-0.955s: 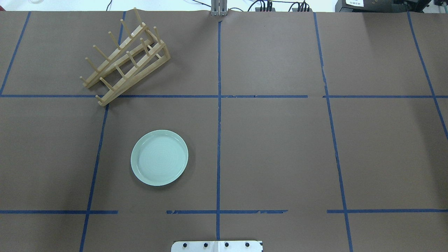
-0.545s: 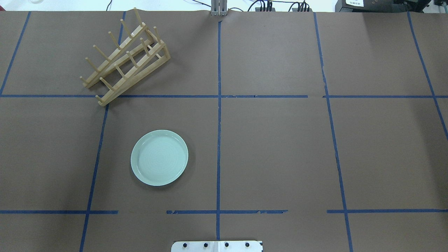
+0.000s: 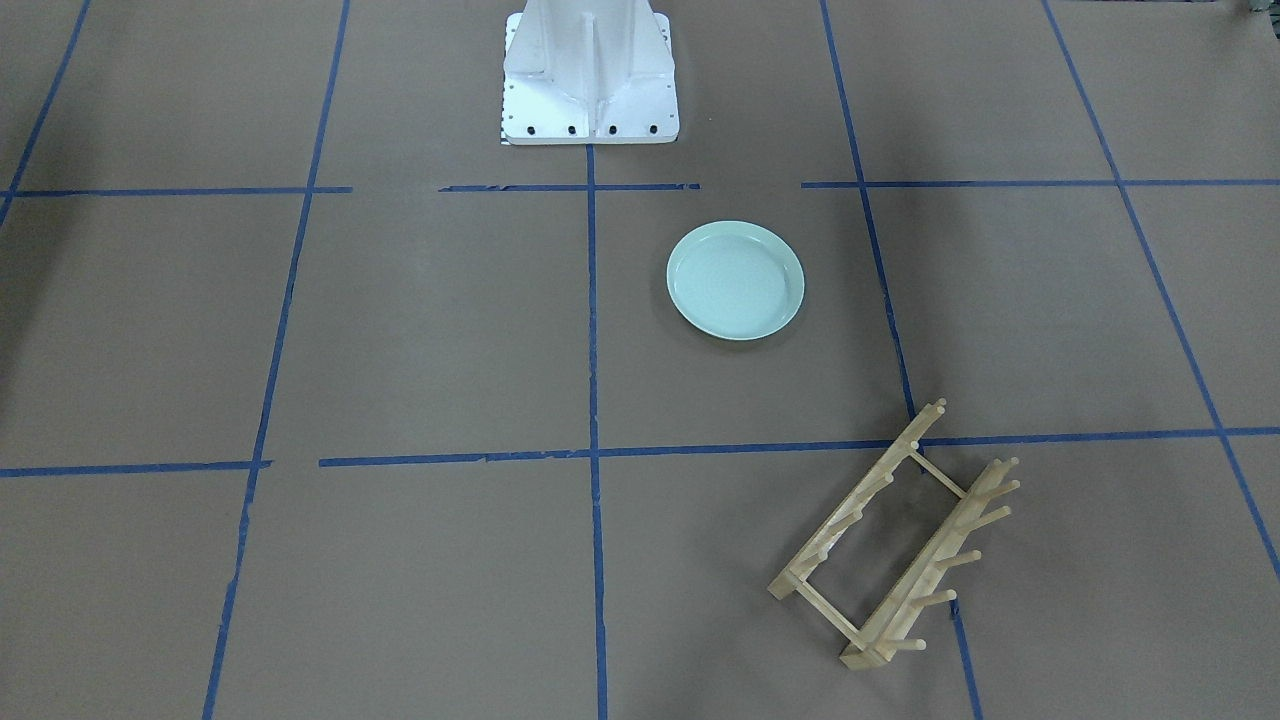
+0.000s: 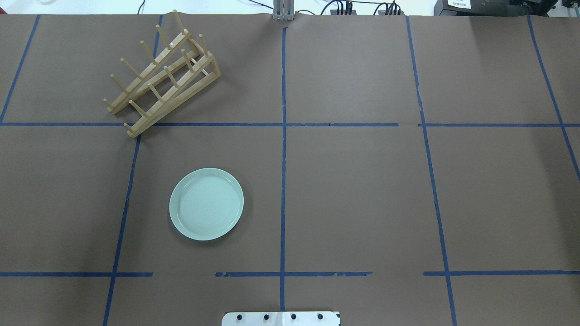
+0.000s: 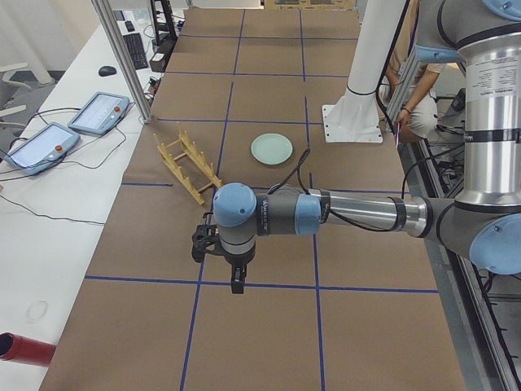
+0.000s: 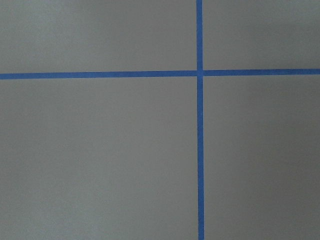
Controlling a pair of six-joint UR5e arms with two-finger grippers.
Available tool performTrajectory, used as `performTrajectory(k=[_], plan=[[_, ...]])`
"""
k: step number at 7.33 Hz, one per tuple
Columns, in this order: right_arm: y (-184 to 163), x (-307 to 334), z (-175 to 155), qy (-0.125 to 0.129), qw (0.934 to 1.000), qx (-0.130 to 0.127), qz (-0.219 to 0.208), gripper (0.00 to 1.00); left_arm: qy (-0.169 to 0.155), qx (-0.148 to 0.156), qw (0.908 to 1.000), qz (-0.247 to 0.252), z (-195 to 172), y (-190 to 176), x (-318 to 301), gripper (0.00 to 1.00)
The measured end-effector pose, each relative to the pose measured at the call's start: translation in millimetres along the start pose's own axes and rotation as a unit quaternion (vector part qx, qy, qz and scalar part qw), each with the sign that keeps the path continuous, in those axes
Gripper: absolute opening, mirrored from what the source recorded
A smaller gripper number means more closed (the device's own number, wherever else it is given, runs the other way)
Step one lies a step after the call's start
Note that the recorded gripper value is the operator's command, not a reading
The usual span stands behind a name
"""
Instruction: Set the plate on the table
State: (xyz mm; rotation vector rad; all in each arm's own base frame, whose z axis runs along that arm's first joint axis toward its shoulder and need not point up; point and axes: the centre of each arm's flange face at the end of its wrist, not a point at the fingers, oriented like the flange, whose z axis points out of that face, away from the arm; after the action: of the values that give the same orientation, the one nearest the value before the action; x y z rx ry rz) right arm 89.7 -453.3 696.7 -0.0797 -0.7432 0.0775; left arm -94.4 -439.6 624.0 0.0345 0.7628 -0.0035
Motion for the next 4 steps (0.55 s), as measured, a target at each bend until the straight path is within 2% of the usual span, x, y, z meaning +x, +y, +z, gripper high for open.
performTrajectory(k=[4], plan=[[0.0,-0.1,-0.1,0.0,1.0,0.0,0.0,1.0,0.001,0.0,1.0,0.002,2.5,-4.5,-2.0,1.0]])
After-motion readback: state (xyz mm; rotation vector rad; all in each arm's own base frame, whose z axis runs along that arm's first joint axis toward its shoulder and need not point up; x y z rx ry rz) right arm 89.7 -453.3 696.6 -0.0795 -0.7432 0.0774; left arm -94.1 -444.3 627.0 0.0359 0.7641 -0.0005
